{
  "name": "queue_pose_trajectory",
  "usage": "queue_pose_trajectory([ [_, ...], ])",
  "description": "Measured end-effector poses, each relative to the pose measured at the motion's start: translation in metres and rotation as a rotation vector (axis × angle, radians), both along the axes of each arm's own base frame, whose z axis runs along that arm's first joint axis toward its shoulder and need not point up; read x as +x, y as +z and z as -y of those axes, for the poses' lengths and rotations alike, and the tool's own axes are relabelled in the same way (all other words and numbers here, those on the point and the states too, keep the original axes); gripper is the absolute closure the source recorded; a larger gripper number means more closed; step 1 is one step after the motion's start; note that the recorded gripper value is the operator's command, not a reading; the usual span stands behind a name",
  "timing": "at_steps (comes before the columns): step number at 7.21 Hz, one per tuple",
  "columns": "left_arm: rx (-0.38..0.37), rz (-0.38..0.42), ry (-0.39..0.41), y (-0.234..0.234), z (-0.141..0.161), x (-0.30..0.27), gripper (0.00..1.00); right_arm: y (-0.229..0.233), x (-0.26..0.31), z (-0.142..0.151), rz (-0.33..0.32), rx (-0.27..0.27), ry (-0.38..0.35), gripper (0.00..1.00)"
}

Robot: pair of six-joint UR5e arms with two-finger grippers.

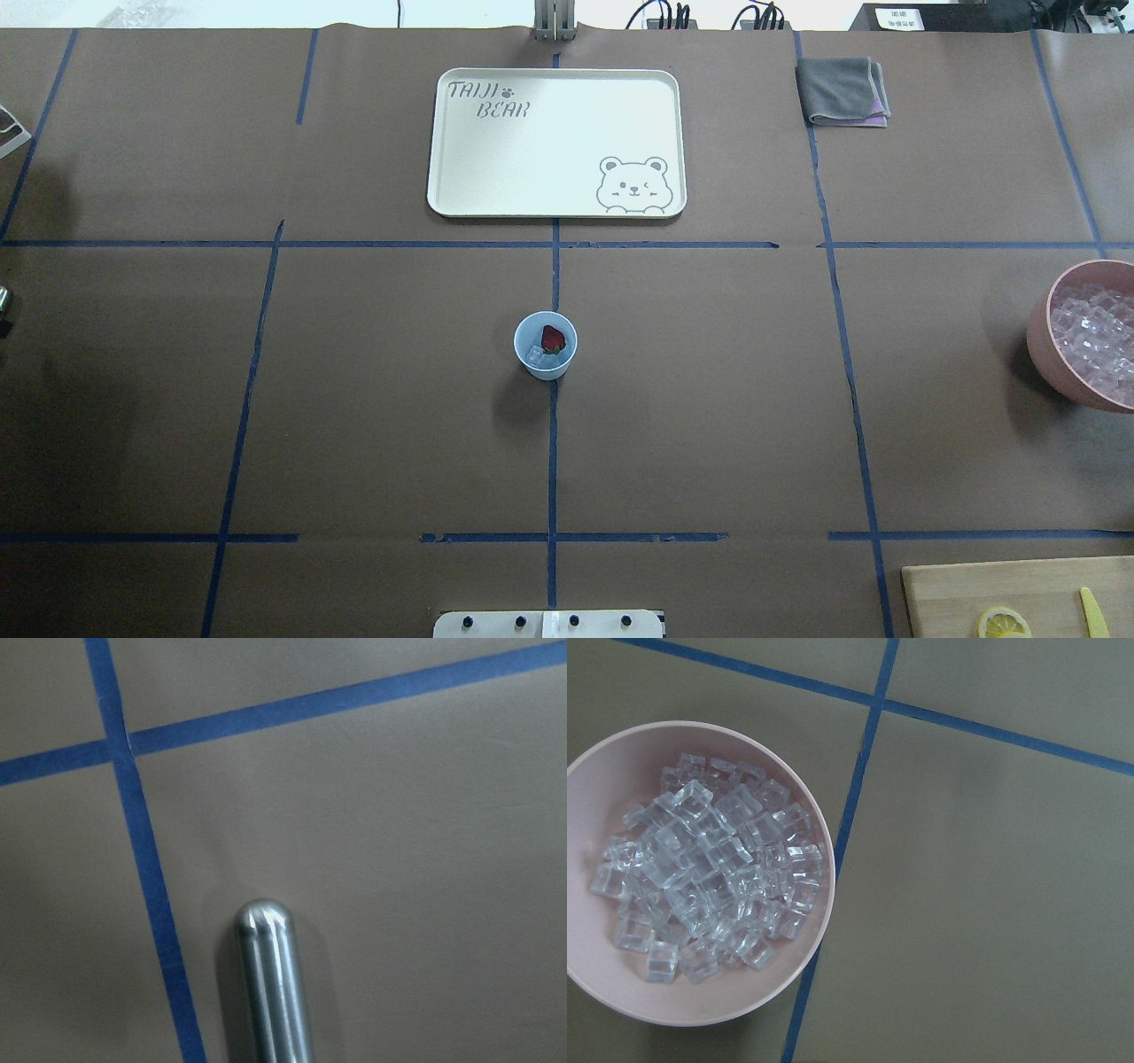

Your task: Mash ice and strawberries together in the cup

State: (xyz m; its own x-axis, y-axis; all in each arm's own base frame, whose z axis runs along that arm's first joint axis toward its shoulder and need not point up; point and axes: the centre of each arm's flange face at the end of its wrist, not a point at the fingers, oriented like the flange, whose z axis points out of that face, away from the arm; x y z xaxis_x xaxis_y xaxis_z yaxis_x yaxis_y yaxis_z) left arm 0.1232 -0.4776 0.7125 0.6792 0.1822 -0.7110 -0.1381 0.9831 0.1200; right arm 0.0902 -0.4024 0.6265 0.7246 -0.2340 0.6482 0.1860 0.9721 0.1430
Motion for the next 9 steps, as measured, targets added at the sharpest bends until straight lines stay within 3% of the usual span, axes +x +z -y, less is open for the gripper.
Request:
queue_pose_trajectory([
  [5,-0.038,0.024,-0.061,0.0053,0.0017,0.0008,0.03,0.0003,0.0001,0.0006,-0.001,0.0,0.0,0.01],
  [9,-0.036,0.027,-0.066,0.0048,0.0028,0.0022,0.02,0.0007,0.0002,0.0005,-0.002,0.0,-0.002,0.01],
])
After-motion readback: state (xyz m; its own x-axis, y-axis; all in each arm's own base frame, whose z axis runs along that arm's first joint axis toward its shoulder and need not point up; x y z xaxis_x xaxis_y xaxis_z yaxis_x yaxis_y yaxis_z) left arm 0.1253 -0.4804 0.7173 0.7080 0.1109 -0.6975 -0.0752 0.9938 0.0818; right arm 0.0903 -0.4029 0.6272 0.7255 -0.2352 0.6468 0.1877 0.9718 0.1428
